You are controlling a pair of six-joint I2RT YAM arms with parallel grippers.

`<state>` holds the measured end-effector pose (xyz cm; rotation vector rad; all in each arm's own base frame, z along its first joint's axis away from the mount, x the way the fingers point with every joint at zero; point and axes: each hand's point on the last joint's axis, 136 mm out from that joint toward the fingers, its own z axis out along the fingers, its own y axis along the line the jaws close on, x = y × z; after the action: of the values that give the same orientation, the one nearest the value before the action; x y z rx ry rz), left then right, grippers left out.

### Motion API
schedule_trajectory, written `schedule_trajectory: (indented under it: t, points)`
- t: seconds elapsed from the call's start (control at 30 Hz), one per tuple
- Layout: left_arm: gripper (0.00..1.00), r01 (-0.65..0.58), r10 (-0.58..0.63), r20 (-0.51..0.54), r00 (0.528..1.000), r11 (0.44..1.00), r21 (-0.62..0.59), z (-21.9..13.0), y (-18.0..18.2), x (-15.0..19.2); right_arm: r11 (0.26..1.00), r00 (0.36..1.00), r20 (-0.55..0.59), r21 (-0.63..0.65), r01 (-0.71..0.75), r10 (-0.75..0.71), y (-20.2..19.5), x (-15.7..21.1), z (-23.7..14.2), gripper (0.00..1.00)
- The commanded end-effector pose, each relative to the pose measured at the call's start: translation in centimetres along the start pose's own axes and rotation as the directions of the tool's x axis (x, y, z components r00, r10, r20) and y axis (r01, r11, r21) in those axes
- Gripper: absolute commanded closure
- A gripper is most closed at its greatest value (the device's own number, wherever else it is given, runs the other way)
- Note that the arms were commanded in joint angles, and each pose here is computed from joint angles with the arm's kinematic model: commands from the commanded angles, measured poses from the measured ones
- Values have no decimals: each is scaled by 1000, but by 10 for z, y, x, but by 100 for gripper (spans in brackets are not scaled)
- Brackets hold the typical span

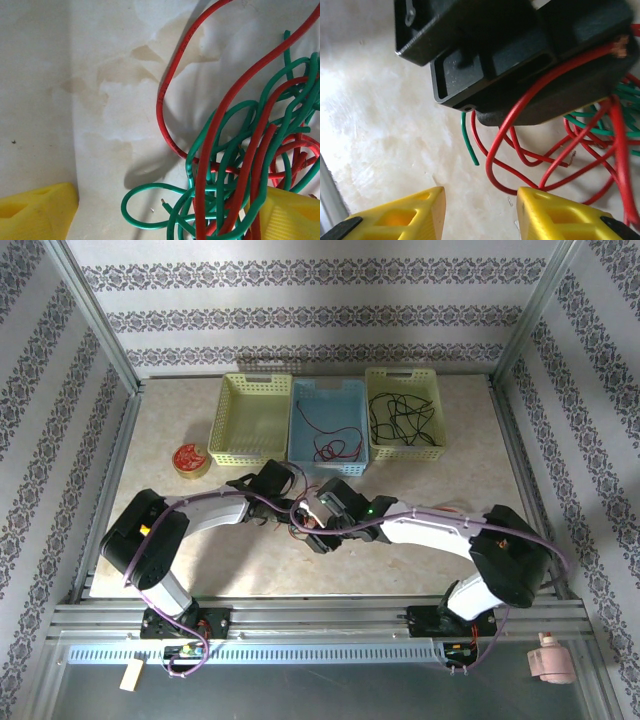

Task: Untangle the cables

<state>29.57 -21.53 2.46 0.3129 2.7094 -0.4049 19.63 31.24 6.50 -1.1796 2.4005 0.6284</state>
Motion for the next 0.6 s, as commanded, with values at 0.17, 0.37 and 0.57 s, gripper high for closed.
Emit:
schedule_trajectory:
  t: [0.17, 0.37, 0.57]
  points:
    - [12, -5, 4, -108, 994, 1000, -7, 8, 5, 24, 999, 999, 18, 1, 48, -48, -4, -20, 13, 65]
    - [12, 3, -4, -111, 994, 1000, -7, 8, 6, 26, 999, 999, 43, 37, 10, -11, -21, -34, 11, 97]
    - [12, -6, 3, -115, 993, 1000, -19, 8, 10, 30, 995, 980, 193, 79, -67, 51, -35, -51, -48, 100]
